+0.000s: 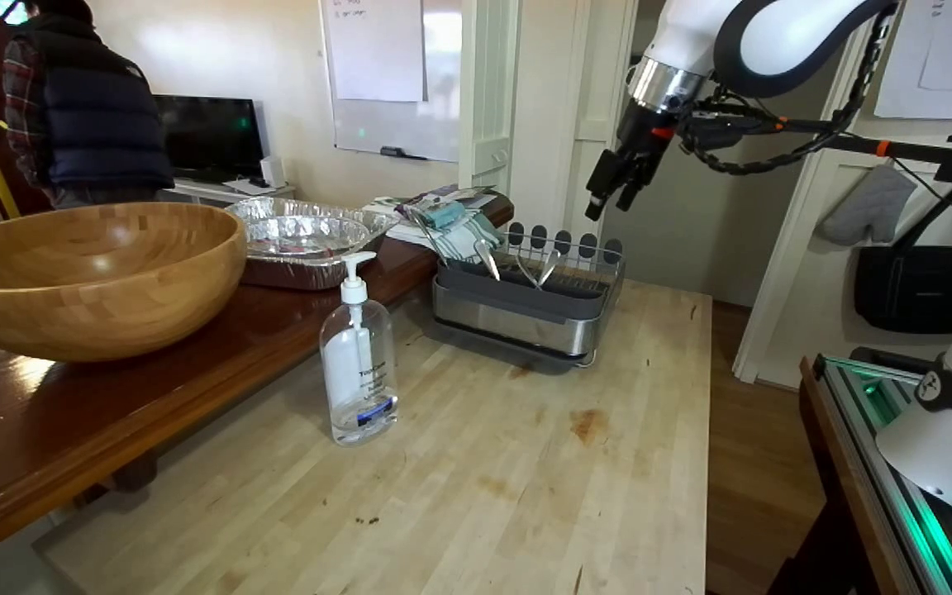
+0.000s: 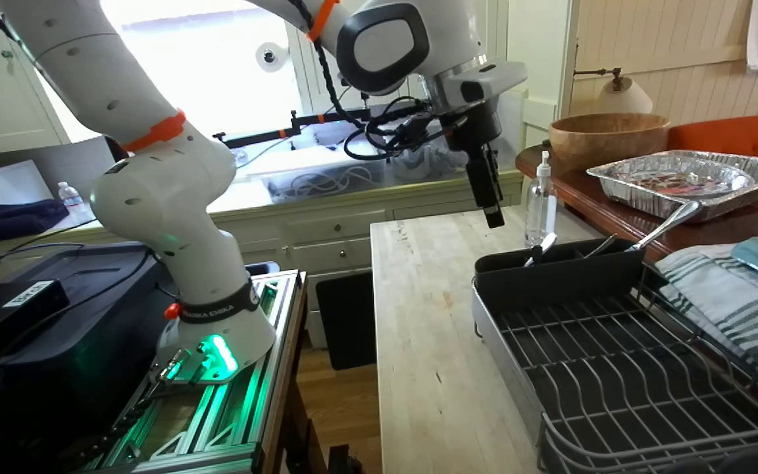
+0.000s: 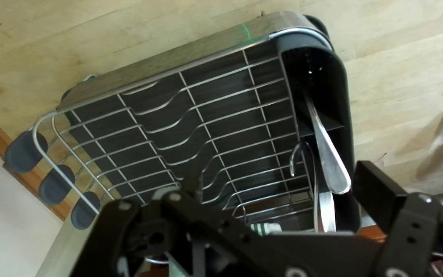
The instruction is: Put the fork on the table
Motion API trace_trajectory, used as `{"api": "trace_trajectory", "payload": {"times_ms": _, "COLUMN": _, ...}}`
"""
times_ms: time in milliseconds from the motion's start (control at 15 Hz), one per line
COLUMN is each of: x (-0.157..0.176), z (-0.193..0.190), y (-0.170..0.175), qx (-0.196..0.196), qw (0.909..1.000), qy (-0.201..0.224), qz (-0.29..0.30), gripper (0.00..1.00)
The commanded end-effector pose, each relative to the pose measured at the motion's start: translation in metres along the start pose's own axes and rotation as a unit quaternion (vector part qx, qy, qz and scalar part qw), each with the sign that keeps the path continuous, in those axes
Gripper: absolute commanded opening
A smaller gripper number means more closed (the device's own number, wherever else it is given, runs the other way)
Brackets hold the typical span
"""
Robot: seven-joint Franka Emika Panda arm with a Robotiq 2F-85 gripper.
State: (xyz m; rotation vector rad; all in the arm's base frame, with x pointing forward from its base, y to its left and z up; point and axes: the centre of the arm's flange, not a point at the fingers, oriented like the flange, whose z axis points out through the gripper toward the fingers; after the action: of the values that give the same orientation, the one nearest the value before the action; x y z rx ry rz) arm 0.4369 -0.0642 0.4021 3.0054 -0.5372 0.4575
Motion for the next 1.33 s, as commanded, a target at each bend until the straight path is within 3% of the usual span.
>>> {"api": "trace_trajectory", "payload": {"times_ms": 0, "x": 0.025, "z": 0.015, "y": -0.021, "qx": -0.014, "qw": 0.9957, "qy": -0.035, "qz": 0.084, "gripper": 1.00}}
{"api": "trace_trajectory", "payload": {"times_ms": 533, "x": 0.057, "z": 0.037, "y": -0.053, "qx": -0.030, "qw": 0.9717, "qy": -0.072, "qz": 0.223, "gripper": 1.00}}
{"api": "trace_trajectory", "payload": {"times_ms": 867, "x": 0.074, "z": 0.058, "y": -0.067, "qx": -0.036, "qw": 0.9600, "qy": -0.084, "qz": 0.265, "gripper": 1.00}}
{"api": "trace_trajectory", "payload": {"times_ms": 1267, "x": 0.087, "z": 0.079, "y": -0.073, "qx": -0.041, "qw": 0.9529, "qy": -0.089, "qz": 0.287, "gripper": 1.00}}
